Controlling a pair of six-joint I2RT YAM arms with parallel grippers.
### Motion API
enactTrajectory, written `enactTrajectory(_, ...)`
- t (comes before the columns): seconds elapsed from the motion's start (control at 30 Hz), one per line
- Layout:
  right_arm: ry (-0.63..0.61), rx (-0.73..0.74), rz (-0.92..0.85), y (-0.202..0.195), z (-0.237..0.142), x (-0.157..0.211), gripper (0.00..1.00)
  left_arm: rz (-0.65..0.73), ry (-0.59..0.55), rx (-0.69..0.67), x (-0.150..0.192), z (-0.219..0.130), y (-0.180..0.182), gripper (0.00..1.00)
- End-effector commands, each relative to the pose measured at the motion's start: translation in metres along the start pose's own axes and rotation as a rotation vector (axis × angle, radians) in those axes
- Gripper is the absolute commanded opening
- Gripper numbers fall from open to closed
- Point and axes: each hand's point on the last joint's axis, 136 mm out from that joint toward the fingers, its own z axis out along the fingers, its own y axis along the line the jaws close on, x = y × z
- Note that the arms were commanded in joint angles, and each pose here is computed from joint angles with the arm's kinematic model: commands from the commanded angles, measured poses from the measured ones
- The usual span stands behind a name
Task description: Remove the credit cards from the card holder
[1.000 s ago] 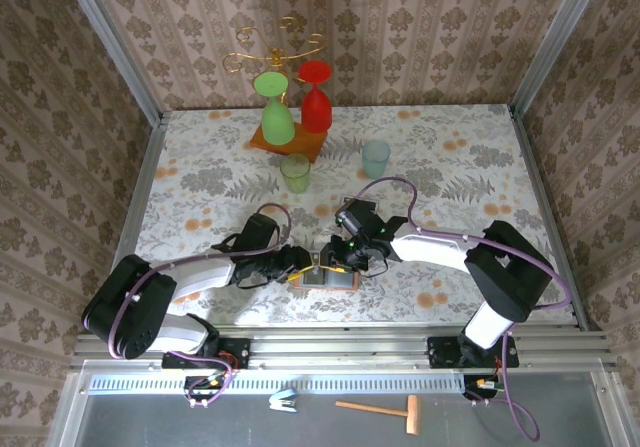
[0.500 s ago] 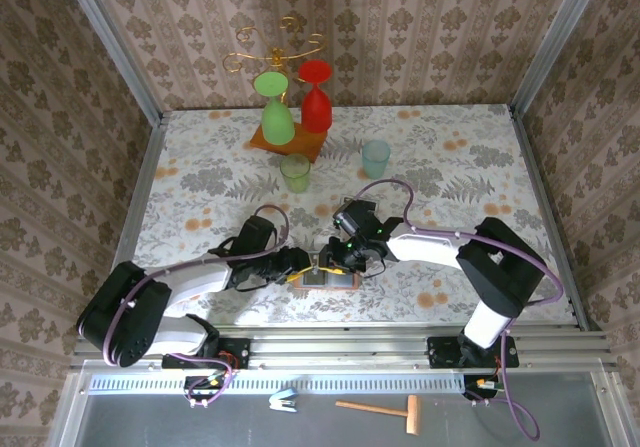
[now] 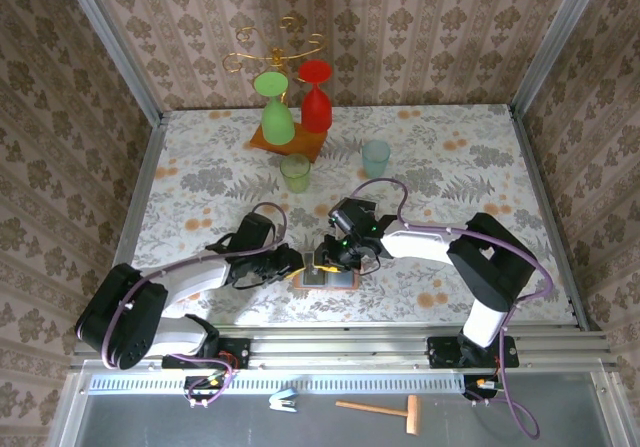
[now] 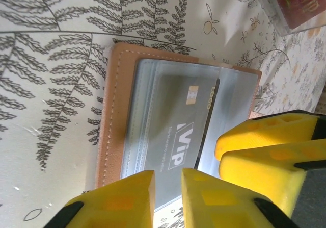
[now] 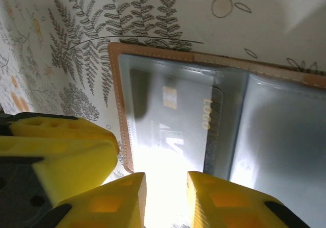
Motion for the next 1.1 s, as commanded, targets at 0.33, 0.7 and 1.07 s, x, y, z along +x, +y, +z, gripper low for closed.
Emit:
enactTrajectory(0.33,0.02,0.016,0.003,0.001,0.009,0.0,0.27,-0.011,0.035,-0.038,0.004,0.008,0.017,0.09)
enactTrajectory(0.7,0.025,0.057,0.003,-0.011,0.012,0.002,0.27,-0.019,0.038,-0.038,0.007,0.008,0.019,0.09)
enactTrajectory(1.07,0.018,0.095,-0.005,-0.018,0.009,0.003,0.27,-0.027,0.046,-0.047,0.009,0.009,0.024,0.09)
